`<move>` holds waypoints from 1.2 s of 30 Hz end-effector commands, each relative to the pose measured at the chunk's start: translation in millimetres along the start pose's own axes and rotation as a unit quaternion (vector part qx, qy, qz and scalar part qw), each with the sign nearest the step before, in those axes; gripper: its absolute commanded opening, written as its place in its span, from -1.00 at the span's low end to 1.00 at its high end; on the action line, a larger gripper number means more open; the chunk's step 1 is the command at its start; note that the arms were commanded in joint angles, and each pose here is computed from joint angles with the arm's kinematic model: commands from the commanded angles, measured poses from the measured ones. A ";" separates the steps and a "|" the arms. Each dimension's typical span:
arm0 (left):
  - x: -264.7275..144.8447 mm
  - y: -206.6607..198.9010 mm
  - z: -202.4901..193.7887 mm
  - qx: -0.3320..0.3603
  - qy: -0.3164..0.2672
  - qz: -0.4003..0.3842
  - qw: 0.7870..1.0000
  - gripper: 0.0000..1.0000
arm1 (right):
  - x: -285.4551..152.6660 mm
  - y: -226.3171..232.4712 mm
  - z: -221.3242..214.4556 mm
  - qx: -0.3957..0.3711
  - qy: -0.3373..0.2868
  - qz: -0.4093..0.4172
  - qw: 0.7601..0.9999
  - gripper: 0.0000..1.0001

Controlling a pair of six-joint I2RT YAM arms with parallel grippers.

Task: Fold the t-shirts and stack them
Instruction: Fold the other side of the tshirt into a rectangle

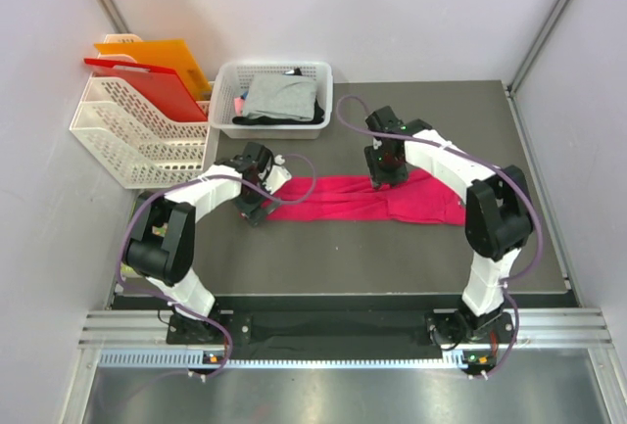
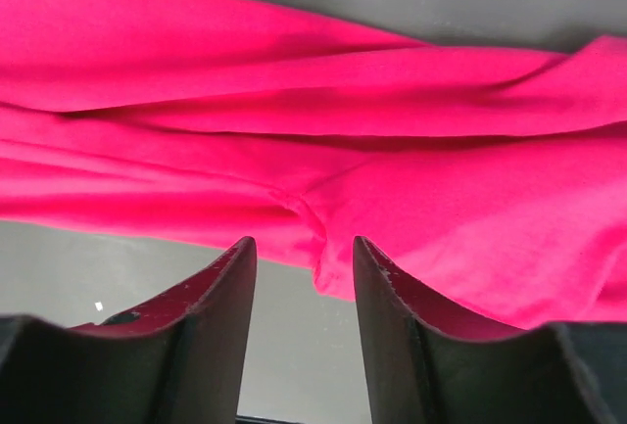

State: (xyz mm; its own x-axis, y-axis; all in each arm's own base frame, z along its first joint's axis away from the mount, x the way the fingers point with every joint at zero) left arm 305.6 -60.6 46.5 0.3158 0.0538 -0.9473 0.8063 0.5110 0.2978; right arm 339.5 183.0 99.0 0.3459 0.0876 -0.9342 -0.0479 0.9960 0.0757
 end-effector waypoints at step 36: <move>3.7 -3.4 55.5 -0.082 -0.063 -0.074 0.992 0.74 | 49.3 59.7 -10.0 0.039 0.074 0.066 0.994 -0.46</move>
State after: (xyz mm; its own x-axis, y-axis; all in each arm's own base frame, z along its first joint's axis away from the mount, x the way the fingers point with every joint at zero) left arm 319.9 -101.0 52.1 0.2495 -0.1131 -0.9617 0.7784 0.6142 0.1297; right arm 331.4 233.2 40.3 0.1557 0.1880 -0.9697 0.0035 0.9816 0.1908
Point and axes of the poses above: each gripper's point midway between its finger pads, its own x axis out along the fingers, its own y axis along the line the jaws close on, z = x × y, the point moved 1 cm from there along -x, back along the fingers, and after that the axes turned 10 degrees about x, right-handed, at the moved point
